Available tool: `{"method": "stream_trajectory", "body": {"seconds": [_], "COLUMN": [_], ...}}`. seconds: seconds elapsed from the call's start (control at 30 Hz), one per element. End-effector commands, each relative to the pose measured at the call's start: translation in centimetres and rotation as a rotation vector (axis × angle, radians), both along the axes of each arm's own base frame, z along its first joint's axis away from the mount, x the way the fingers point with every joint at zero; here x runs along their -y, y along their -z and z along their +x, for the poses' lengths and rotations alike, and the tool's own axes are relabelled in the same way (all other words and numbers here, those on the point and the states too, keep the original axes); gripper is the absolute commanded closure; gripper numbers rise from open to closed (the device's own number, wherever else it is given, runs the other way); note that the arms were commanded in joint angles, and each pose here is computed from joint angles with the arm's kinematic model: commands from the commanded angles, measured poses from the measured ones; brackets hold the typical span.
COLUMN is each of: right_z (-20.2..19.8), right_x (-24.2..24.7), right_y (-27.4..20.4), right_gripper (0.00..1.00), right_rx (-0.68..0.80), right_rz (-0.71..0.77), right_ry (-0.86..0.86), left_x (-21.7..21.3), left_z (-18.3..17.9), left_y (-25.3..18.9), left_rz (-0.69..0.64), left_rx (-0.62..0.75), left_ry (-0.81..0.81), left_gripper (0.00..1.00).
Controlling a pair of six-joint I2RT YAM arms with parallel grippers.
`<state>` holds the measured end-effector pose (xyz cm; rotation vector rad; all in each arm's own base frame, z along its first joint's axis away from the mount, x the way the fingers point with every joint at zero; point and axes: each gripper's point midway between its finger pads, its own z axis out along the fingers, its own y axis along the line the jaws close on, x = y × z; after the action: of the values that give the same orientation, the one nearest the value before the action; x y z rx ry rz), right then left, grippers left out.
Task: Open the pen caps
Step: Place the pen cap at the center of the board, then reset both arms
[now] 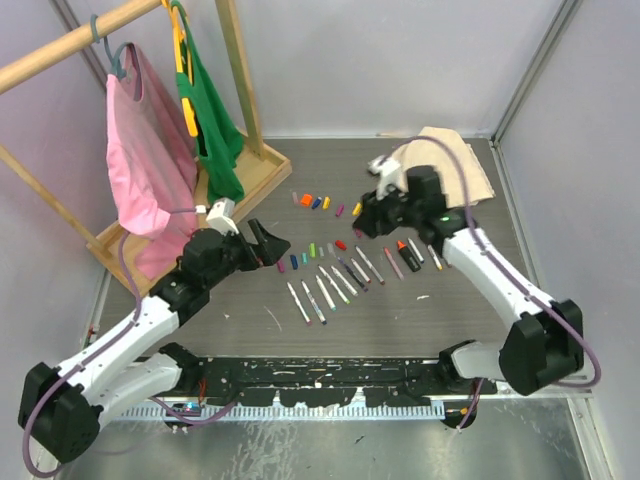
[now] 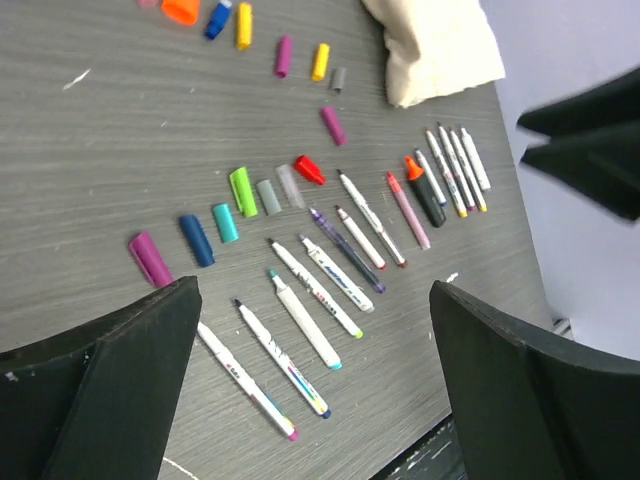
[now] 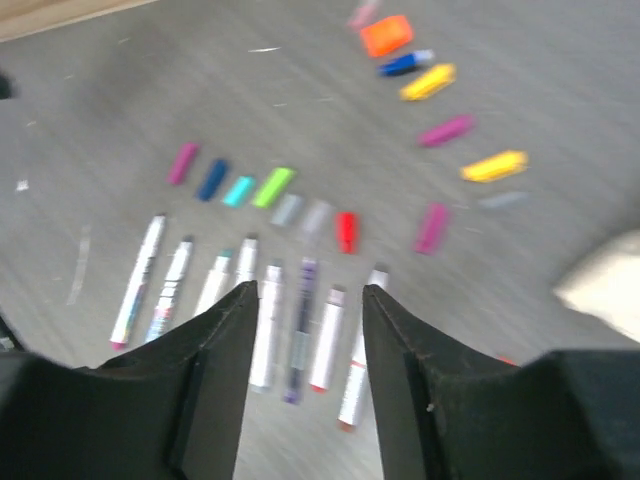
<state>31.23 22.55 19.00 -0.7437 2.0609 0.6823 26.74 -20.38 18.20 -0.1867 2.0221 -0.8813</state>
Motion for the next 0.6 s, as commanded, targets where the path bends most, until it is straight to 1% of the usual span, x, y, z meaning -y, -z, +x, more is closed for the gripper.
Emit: {"method": "stream_trajectory", "body": {"seconds": [0.0, 0.03, 0.07, 0.1, 0.13, 0.17, 0.23, 0.3, 0.4, 0.47, 0.5, 0.57], "right_z": [0.2, 0.6, 1.0, 1.5, 1.8, 2.1, 2.4, 2.3, 1.8, 1.7, 1.5, 0.7], "right_x": [5.0, 6.6, 8.3, 10.0, 11.6, 13.1, 15.2, 16.1, 16.7, 17.4, 17.6, 17.2], "right_y": [-5.4, -6.5, -7.4, -8.4, -9.5, -11.0, -13.4, -16.1, -20.2, -23.5, -24.9, -27.4], "right_gripper": [0.45, 0.39, 0.28, 0.12, 0.03, 0.00, 0.00, 0.00, 0.00, 0.00, 0.00, 0.00], "right_rx": [0.203, 0.256, 0.303, 0.356, 0.399, 0.449, 0.497, 0.531, 0.574, 0.598, 0.611, 0.639], "right_rz": [0.000, -0.030, -0.067, -0.105, -0.130, -0.145, -0.168, -0.172, -0.123, -0.077, -0.056, -0.033], "right_ry": [-0.096, -0.062, -0.017, 0.028, 0.080, 0.130, 0.204, 0.223, 0.260, 0.352, 0.387, 0.372], "left_x": [0.5, 0.3, 0.2, 0.1, 0.1, 0.2, 0.2, 0.1, -0.4, -0.7, -1.0, -1.4], "left_z": [-0.7, -0.8, -0.9, -1.2, -1.4, -1.6, -2.0, -2.4, -3.0, -3.4, -3.7, -4.2], "left_y": [-5.5, -6.4, -7.2, -7.9, -8.9, -10.0, -12.2, -14.5, -18.6, -20.1, -21.8, -23.6], "left_rz": [0.010, 0.027, 0.038, 0.051, 0.055, 0.055, 0.057, 0.060, 0.067, 0.084, 0.081, 0.078], "left_rx": [0.211, 0.233, 0.247, 0.253, 0.269, 0.290, 0.329, 0.368, 0.439, 0.461, 0.489, 0.517], "left_ry": [0.115, 0.125, 0.132, 0.141, 0.152, 0.165, 0.187, 0.201, 0.207, 0.208, 0.205, 0.199], "left_gripper": [0.02, 0.02, 0.02, 0.02, 0.02, 0.02, 0.02, 0.02, 0.02, 0.02, 0.02, 0.02]}}
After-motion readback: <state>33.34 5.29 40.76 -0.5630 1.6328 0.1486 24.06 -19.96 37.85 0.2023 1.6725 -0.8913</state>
